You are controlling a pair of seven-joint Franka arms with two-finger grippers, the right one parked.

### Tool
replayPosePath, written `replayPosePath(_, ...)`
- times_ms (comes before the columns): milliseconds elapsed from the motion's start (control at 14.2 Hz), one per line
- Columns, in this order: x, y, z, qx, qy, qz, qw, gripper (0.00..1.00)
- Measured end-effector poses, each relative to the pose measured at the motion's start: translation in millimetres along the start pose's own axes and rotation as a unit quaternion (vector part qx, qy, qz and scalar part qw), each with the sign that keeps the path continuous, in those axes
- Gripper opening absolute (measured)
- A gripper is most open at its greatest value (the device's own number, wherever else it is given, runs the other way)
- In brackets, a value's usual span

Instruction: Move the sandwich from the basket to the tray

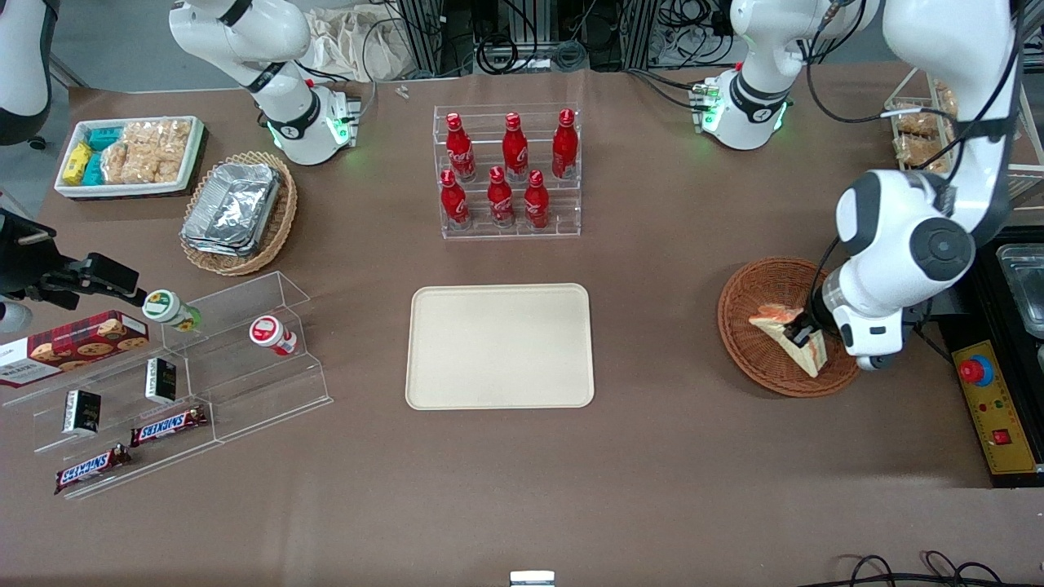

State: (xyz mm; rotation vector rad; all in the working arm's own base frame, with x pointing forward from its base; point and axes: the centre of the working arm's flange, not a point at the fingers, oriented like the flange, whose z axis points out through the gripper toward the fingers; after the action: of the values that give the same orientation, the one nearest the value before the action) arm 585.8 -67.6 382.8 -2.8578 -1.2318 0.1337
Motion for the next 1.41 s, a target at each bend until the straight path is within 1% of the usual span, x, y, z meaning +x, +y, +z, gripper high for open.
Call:
replayPosePath(71,-9,10,-29,0.005,-0.003,0.012,0.9999,0.19)
replayPosePath(212,-34,33,-72,-0.003,0.002,0.072,0.9974,0.19)
replayPosePath(282,-50,45,-85,-0.007,0.003,0.115,0.9934,0.19)
replayPosePath(494,-115,81,-96,-0.011,0.000,0.228,0.9735,0.19)
replayPosePath(565,-140,95,-89,-0.008,0.001,0.258,0.9662,0.19)
replayPosePath(706,-192,128,-62,-0.003,0.015,0.317,0.9483,0.19)
replayPosePath(776,-219,145,-41,-0.003,0.019,0.345,0.9382,0.19)
replayPosePath(847,-244,161,-18,-0.004,0.019,0.368,0.9295,0.19)
replayPosePath(918,-264,176,5,-0.008,0.014,0.382,0.9241,0.19)
replayPosePath(988,-276,190,25,-0.010,0.008,0.388,0.9215,0.19)
replayPosePath(1059,-283,202,43,-0.008,0.001,0.394,0.9189,0.19)
replayPosePath(1129,-287,212,61,-0.005,0.000,0.402,0.9158,0.19)
replayPosePath(1200,-290,221,78,-0.006,0.003,0.406,0.9140,0.19)
replayPosePath(1271,-289,230,93,-0.015,0.008,0.403,0.9150,0.19)
replayPosePath(1341,-287,238,107,-0.029,0.013,0.397,0.9173,0.19)
replayPosePath(1412,-284,244,120,-0.038,0.018,0.395,0.9178,0.19)
